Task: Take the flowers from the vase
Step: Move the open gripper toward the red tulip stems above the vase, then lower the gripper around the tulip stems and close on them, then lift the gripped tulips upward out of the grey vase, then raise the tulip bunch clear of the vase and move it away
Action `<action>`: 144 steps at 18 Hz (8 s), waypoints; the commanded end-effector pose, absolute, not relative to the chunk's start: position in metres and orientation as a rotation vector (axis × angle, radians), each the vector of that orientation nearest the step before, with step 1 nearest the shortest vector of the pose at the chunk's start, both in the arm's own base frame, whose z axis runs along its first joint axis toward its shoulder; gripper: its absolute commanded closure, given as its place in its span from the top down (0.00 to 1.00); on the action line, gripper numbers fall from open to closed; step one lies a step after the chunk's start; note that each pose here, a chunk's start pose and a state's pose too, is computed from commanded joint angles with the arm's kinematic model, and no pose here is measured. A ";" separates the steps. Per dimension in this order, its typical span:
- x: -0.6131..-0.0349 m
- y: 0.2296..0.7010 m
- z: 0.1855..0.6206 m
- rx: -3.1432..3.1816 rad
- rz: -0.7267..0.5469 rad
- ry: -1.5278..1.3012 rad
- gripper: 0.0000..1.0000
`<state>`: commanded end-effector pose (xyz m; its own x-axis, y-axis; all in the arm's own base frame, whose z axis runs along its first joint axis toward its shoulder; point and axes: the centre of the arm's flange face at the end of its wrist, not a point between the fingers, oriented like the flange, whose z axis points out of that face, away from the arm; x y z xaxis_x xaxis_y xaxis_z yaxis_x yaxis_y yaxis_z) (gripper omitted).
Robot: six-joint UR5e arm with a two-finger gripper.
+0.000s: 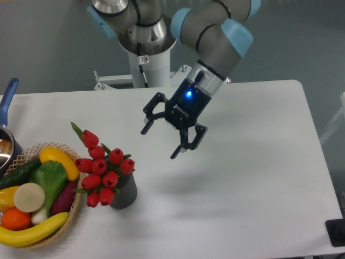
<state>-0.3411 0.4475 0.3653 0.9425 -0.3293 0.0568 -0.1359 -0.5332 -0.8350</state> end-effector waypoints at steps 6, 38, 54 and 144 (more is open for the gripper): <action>-0.322 0.462 0.363 -2.129 -0.267 0.382 1.00; -0.290 0.516 0.316 -2.126 -0.347 0.508 1.00; -0.291 0.522 0.320 -2.124 -0.345 0.508 0.55; -0.456 0.401 0.489 -1.879 -0.164 0.060 0.36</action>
<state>-0.4559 0.4010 0.4888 0.9887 -0.1244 0.0835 0.0412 -0.3101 -0.9498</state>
